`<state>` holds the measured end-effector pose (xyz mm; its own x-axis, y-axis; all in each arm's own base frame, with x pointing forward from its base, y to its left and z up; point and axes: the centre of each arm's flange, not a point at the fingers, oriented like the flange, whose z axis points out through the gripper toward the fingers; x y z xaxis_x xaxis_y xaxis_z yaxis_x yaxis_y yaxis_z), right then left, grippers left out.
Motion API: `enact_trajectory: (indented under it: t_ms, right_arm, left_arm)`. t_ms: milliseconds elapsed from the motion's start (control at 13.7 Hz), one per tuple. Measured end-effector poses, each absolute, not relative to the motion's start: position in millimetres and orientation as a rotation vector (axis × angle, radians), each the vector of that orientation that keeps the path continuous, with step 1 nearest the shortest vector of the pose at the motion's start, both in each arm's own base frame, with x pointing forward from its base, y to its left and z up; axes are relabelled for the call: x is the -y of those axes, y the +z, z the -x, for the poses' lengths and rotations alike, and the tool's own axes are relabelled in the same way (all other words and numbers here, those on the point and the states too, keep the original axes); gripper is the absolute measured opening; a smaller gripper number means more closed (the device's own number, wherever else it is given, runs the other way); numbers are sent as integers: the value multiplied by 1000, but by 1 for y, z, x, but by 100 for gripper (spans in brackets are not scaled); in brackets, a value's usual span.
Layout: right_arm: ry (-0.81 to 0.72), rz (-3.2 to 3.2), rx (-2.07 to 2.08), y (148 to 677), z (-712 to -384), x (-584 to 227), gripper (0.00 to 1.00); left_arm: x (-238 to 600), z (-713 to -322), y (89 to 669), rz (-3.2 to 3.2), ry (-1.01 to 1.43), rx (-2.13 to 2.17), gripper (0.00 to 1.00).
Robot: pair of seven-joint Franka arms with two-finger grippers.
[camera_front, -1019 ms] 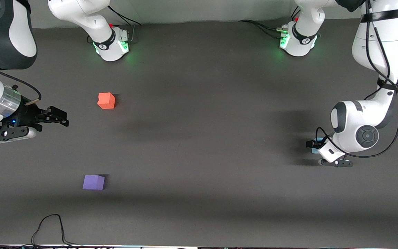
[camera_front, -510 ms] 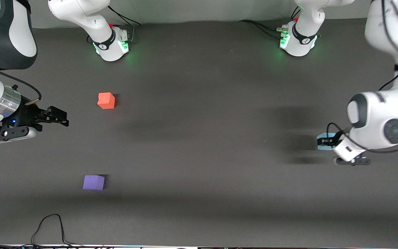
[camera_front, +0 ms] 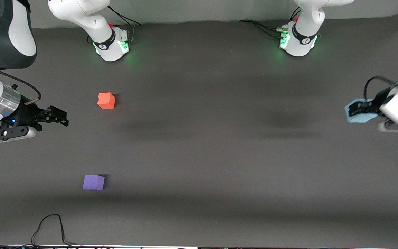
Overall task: Place blue block between orange and purple blocks
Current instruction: 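Lift the light blue block with the left gripper, then carry the blue block with the left gripper toward the table middle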
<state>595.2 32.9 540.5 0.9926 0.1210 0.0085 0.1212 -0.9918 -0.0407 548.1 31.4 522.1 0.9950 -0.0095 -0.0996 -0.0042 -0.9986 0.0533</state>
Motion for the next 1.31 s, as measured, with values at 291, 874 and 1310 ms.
enact_trajectory:
  t_ms: [291,874,1310]
  right_arm:
    - [-14,3095,177,542,-595,-39,100]
    - [-16,3115,177,551,-593,-36,100]
    - [-29,3114,169,556,-592,-33,100]
  left_arm:
    - [47,-547,557,-3097,-133,-63,56]
    - [414,-528,531,-3045,-130,-334,56]
    - [515,-523,434,-3046,-81,-384,56]
